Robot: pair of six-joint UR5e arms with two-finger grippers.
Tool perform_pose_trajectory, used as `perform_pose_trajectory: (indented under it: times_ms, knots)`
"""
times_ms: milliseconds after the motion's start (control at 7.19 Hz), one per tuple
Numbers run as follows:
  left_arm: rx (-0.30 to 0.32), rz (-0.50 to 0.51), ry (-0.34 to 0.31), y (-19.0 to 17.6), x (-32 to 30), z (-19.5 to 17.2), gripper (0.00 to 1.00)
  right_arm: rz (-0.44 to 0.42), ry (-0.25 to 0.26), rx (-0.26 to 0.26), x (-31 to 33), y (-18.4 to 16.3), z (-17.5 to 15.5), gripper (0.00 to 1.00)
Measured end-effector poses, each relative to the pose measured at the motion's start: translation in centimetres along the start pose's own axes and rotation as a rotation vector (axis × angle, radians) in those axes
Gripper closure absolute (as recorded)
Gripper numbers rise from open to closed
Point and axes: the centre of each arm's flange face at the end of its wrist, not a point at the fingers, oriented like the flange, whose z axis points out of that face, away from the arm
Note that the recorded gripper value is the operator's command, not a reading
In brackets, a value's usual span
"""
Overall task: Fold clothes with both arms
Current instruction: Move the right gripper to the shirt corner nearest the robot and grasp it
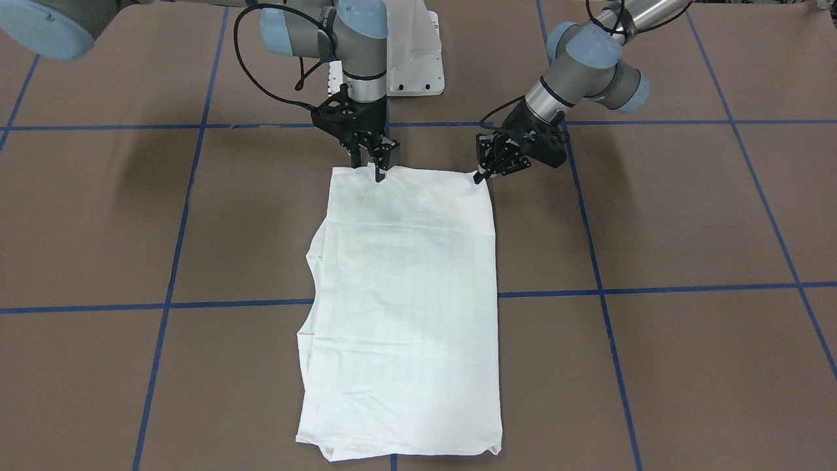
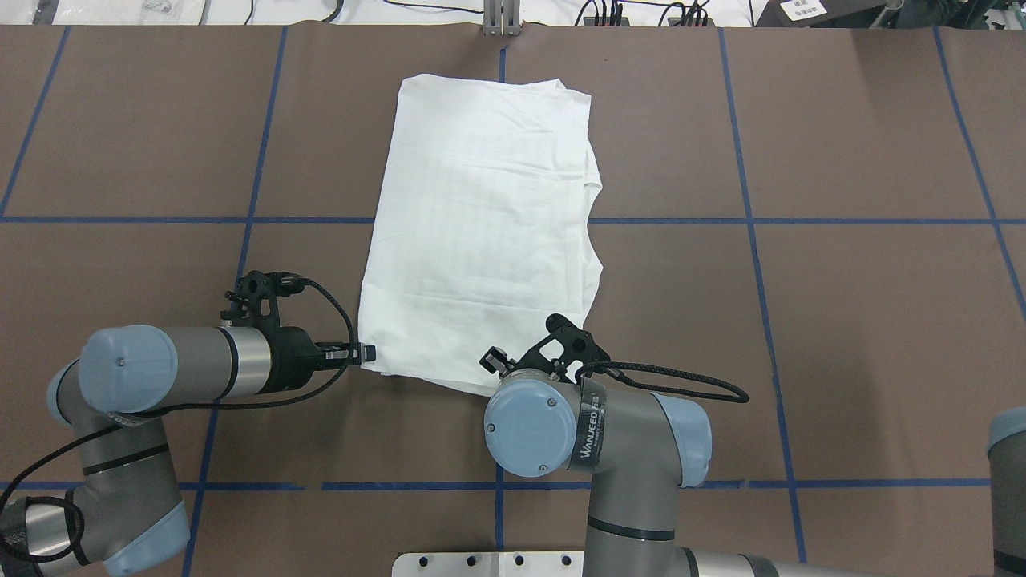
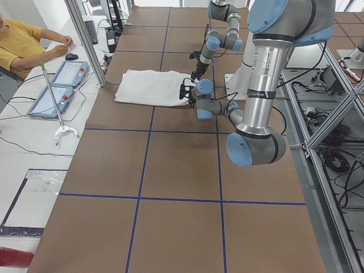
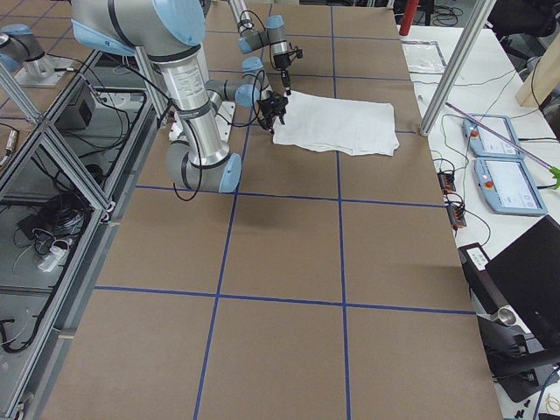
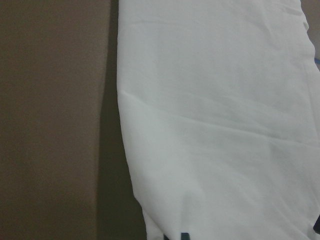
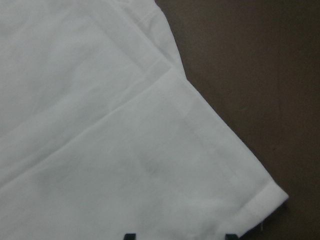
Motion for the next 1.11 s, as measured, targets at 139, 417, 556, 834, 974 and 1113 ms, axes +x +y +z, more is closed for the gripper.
perform_pose_trajectory:
  times_ms: [139,417,556,834,974,1113]
  knots:
    - [0.000,0.000,0.000,0.00,0.00,0.00,1.00,0.000,0.000,0.000,-0.10,0.03,0.02,0.56]
    - [0.000,0.000,0.001,0.00,0.04,-0.02,1.00,0.000,0.000,0.000,-0.18,0.06,0.01,0.60]
    - [0.000,0.000,0.001,0.00,0.04,-0.05,1.00,0.000,-0.001,0.000,-0.26,0.10,-0.04,0.64]
    - [0.002,0.001,0.004,-0.06,0.15,-0.17,1.00,0.001,-0.004,-0.002,-0.48,0.21,-0.20,0.75]
    - [0.003,0.001,0.007,-0.08,0.30,-0.30,1.00,0.002,-0.004,-0.002,-0.52,0.23,-0.22,0.95]
    - [0.003,0.001,0.009,-0.10,0.38,-0.38,1.00,0.006,-0.004,-0.001,-0.52,0.24,-0.16,1.00]
